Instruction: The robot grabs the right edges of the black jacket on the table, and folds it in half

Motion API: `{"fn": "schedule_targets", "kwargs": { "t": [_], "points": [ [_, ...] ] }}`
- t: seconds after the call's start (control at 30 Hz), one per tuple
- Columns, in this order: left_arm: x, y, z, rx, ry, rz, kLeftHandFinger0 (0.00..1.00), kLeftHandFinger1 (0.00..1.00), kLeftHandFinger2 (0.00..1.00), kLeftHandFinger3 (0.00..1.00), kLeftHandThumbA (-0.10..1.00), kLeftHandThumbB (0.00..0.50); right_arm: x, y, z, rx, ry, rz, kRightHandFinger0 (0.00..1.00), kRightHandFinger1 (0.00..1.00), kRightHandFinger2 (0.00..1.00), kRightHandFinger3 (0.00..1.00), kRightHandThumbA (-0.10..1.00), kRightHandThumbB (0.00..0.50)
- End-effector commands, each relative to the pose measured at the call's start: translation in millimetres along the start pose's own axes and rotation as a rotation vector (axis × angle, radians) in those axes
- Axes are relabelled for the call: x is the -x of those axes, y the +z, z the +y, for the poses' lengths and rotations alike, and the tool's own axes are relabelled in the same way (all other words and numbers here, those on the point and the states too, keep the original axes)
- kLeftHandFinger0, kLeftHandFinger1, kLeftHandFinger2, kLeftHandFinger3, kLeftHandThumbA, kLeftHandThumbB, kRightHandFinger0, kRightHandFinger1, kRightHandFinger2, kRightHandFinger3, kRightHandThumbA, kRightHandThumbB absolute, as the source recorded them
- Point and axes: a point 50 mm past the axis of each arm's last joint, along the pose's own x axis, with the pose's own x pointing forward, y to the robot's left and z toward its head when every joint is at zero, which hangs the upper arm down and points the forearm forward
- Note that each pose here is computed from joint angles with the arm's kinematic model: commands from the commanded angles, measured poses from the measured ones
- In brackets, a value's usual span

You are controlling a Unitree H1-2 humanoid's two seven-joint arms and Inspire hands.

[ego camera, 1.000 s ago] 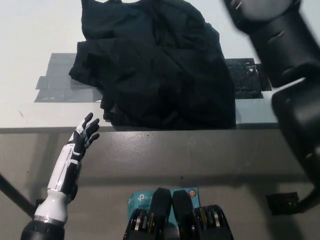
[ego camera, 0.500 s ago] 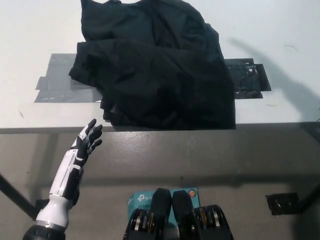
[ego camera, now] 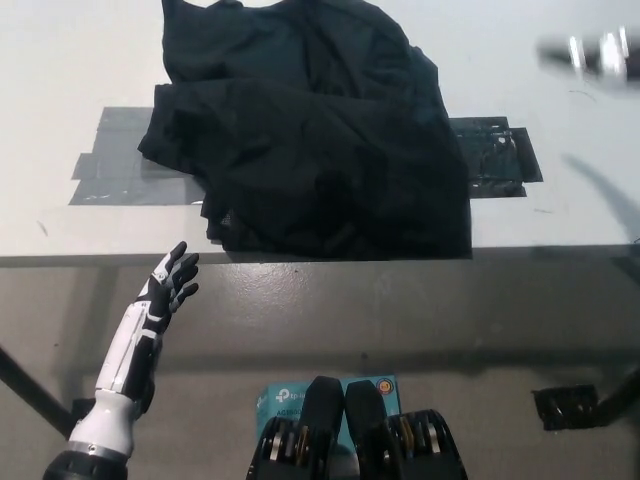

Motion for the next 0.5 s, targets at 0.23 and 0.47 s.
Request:
{"fn": "schedule_targets", "kwargs": {
  "t": [0.23,0.47],
  "points": [
    [-4.9,2.5,16.1,-0.02,0.002,-0.04,1.0,1.0,1.0,1.0,1.0,0.205,150.4,-31.4,82.6,-0.162,-0.153,-0.055,1.0,1.0,1.0,1.0,1.0,0.351],
    [9.2,-1.9,15.1,-0.004,0.006,-0.036,1.0,1.0,1.0,1.0,1.0,0.198,156.9,-96.8,113.7,-0.227,-0.158,0.127,1.0,1.0,1.0,1.0,1.0,0.164]
  ]
}}
